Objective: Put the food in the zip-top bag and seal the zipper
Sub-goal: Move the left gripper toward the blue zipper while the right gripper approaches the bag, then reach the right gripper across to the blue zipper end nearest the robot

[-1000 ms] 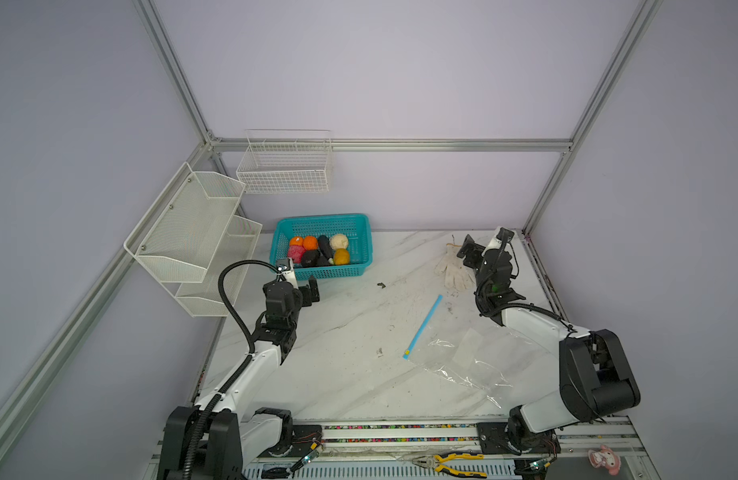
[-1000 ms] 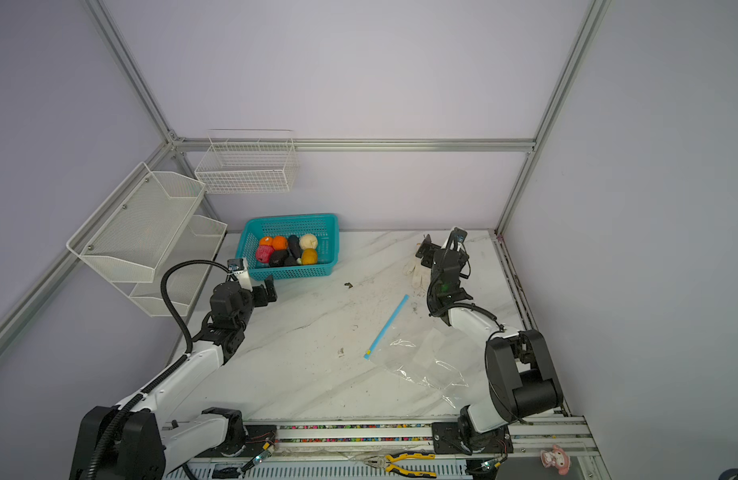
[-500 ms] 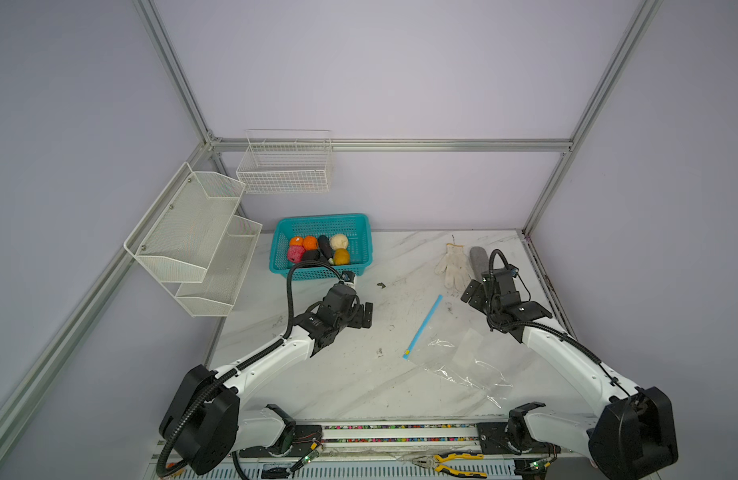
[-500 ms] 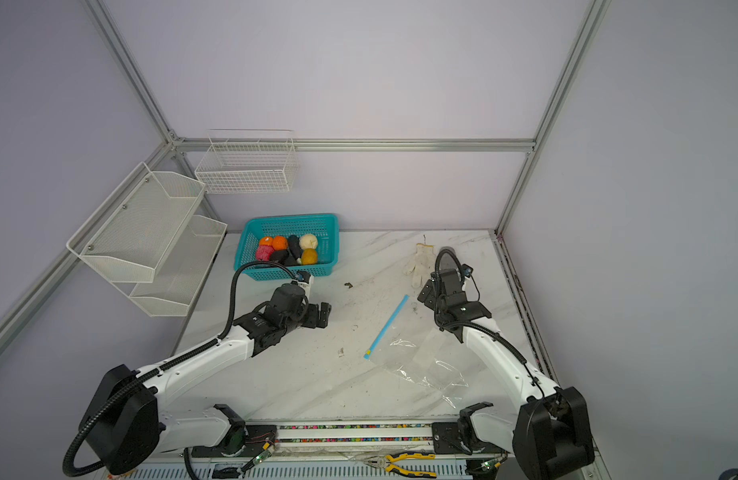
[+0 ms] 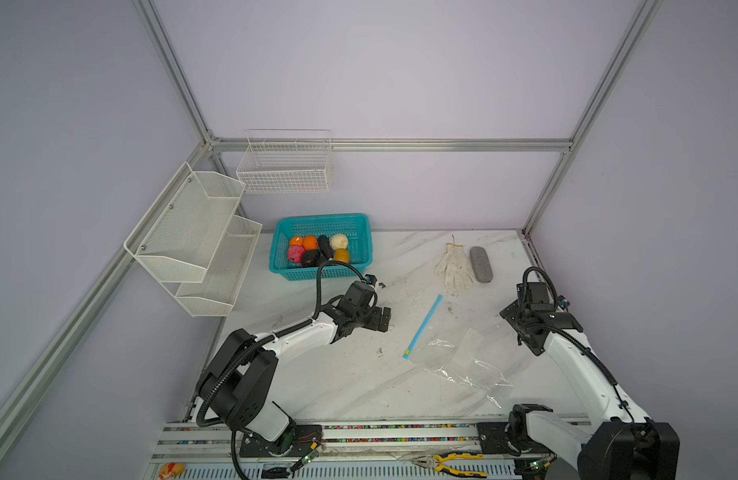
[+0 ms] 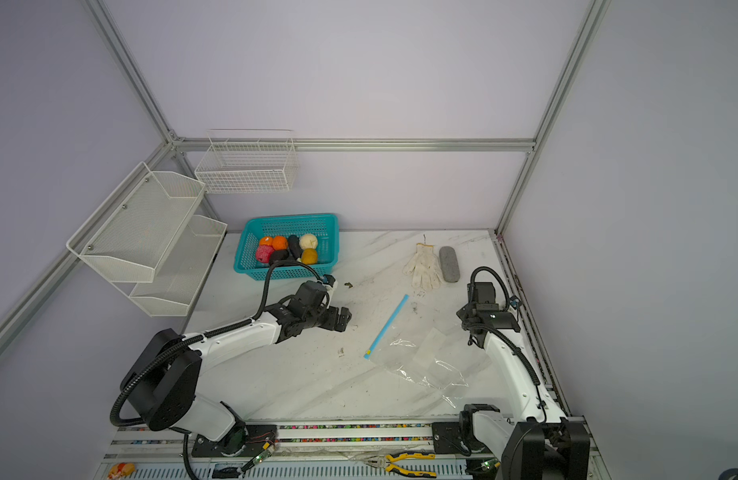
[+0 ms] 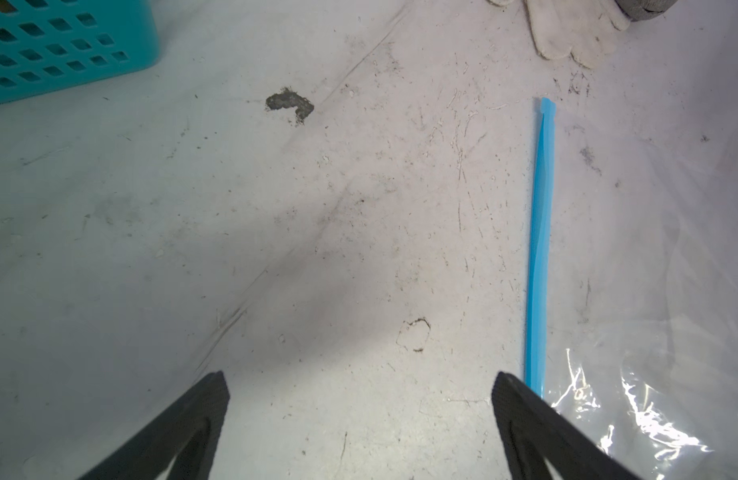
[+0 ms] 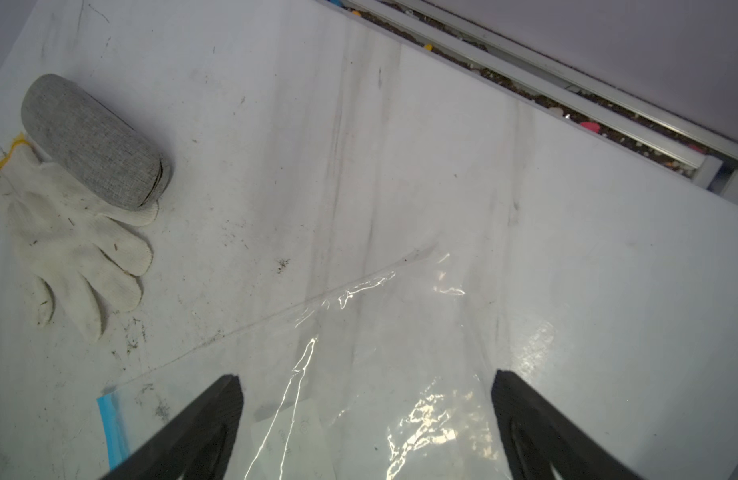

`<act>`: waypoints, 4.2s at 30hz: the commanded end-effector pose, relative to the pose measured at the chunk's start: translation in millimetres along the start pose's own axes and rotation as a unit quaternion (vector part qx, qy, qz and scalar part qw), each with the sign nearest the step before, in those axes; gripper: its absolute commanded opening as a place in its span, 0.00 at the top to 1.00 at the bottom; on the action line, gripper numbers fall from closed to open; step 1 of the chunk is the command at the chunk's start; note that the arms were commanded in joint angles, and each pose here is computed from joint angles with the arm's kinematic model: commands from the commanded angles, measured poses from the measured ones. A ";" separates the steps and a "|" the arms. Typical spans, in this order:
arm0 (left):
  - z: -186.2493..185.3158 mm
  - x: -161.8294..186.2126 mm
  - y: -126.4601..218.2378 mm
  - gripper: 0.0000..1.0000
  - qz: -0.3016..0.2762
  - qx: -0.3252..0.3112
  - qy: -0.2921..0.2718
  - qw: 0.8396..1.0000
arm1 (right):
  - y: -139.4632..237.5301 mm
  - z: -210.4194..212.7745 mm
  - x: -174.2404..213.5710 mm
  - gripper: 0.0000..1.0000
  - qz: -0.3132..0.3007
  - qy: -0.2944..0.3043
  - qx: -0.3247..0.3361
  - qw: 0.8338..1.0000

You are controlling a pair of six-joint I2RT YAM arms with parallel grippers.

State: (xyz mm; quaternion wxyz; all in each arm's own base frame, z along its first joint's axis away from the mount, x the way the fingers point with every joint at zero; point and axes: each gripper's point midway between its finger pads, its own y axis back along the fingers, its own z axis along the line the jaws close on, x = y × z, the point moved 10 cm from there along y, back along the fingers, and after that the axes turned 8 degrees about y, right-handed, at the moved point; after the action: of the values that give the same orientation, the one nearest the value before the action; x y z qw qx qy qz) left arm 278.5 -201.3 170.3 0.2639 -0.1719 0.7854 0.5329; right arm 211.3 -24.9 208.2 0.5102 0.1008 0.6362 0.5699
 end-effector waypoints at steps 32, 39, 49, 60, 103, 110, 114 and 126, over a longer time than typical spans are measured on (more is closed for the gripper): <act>-28.8 -44.2 -0.8 0.00 -0.041 0.048 0.010 0.998 | -70.9 3.5 41.5 0.06 0.082 -0.009 -0.061 0.995; -26.3 -40.2 -4.3 0.00 -0.039 0.045 0.023 0.998 | -79.6 18.6 30.1 0.10 0.055 0.023 -0.077 0.995; -17.0 -34.6 2.6 0.00 -0.059 0.012 0.026 0.998 | -100.5 37.7 25.5 0.10 0.052 0.050 -0.094 0.993; -18.1 -33.0 -3.4 0.00 -0.049 0.020 0.015 0.998 | -109.1 66.8 29.0 0.10 0.053 0.062 -0.102 0.991; 71.3 27.9 59.7 0.00 0.006 0.016 0.228 0.974 | 40.2 213.5 210.7 0.18 -0.140 0.472 0.106 0.864; 90.1 42.8 70.3 0.00 -0.007 0.006 0.258 0.966 | 46.4 242.3 255.6 0.19 -0.104 0.497 0.058 0.860; 90.9 44.1 72.6 0.00 -0.012 0.007 0.265 0.964 | 39.5 244.0 267.2 0.19 -0.097 0.504 0.078 0.855; 110.5 57.8 96.1 0.00 -0.040 -0.077 0.318 0.944 | 35.5 251.7 279.7 0.19 -0.055 0.505 0.047 0.860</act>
State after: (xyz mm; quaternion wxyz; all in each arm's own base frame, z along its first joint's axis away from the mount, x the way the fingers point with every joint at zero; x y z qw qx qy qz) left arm 213.3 -70.7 188.1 0.0337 -0.3693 0.7934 0.4827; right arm 261.1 337.5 135.3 0.1496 -0.2156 0.8377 0.4789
